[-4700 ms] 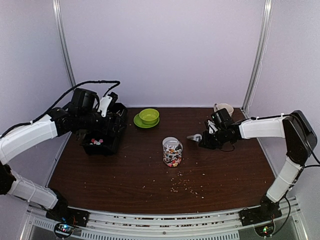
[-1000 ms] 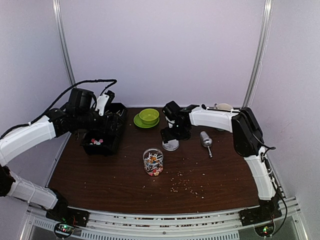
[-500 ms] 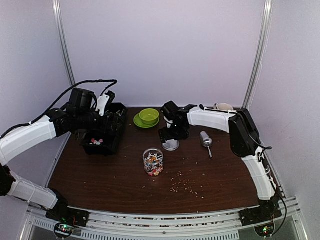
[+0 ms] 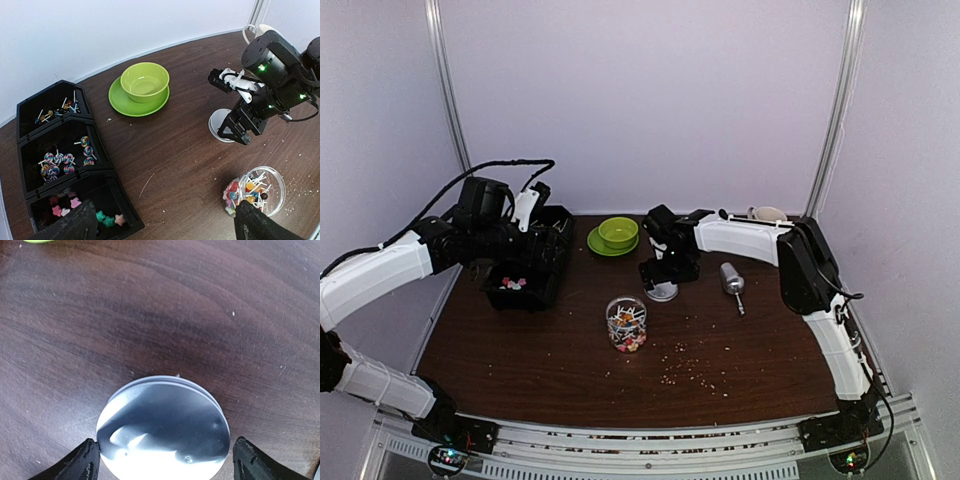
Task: Pack the candies
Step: Pick up the box lid from the center of the board.
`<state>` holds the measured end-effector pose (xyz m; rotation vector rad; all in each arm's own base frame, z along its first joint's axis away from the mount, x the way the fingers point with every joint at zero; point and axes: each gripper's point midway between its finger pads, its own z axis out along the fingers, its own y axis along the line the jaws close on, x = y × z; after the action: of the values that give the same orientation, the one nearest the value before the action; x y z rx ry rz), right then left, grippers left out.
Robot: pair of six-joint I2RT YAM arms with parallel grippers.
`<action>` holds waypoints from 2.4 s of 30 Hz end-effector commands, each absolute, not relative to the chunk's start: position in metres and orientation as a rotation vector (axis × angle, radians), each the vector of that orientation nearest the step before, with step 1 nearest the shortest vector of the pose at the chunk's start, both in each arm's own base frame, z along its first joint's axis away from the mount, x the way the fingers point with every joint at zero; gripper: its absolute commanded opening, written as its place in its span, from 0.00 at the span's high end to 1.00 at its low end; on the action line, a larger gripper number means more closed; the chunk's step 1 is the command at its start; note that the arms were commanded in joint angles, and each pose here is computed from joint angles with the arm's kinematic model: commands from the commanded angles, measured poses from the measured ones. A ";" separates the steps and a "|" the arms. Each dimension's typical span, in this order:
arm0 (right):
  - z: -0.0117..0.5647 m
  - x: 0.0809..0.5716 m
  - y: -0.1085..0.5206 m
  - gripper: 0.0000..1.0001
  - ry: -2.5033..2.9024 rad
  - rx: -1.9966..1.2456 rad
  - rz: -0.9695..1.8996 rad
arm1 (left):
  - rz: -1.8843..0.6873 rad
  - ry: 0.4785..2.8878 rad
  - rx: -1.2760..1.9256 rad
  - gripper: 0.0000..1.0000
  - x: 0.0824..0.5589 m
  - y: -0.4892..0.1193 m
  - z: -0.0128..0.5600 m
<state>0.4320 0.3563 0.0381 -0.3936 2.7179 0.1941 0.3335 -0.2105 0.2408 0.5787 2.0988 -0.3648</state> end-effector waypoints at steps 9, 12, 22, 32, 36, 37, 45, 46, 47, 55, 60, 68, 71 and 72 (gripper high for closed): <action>0.032 0.430 0.358 0.08 2.766 -0.402 0.176 | -0.374 2.071 0.565 0.02 0.338 -0.210 0.248; 0.032 0.431 0.358 0.08 2.770 -0.408 0.171 | -0.373 2.071 0.563 0.02 0.338 -0.210 0.248; 0.030 0.427 0.359 0.07 2.789 -0.445 0.160 | -0.374 2.071 0.565 0.02 0.338 -0.210 0.248; 0.029 0.425 0.360 0.06 2.800 -0.471 0.156 | -0.372 2.076 0.564 0.02 0.339 -0.211 0.246; 0.028 0.425 0.361 0.09 2.801 -0.476 0.156 | -0.372 2.077 0.565 0.02 0.339 -0.211 0.246; 0.029 0.425 0.361 0.11 2.801 -0.477 0.158 | -0.373 2.078 0.566 0.02 0.339 -0.211 0.246; 0.028 0.424 0.360 0.13 2.801 -0.491 0.153 | -0.379 2.074 0.567 0.02 0.338 -0.211 0.247; 0.029 0.423 0.358 0.13 2.799 -0.496 0.147 | -0.380 2.077 0.569 0.02 0.338 -0.212 0.246; 0.031 0.422 0.356 0.13 2.796 -0.502 0.140 | -0.383 2.080 0.571 0.02 0.338 -0.212 0.245; 0.084 0.410 0.330 0.12 2.709 -0.535 0.147 | -0.419 2.103 0.584 0.02 0.338 -0.219 0.236; 0.127 0.388 0.319 0.12 2.662 -0.634 0.211 | -0.486 2.111 0.563 0.02 0.334 -0.225 0.235; 0.182 0.347 0.319 0.12 2.542 -0.813 0.323 | -0.562 2.066 0.448 0.02 0.319 -0.231 0.208; 0.191 0.333 0.330 0.12 2.505 -0.888 0.353 | -0.534 1.997 0.509 0.02 0.312 -0.237 0.202; 0.195 0.330 0.335 0.12 2.491 -0.904 0.361 | -0.528 1.974 0.531 0.02 0.309 -0.238 0.201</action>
<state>0.3527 0.3209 0.1921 -0.7654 2.5207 0.3265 0.3052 -0.2255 0.1713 0.5211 2.1782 -0.5100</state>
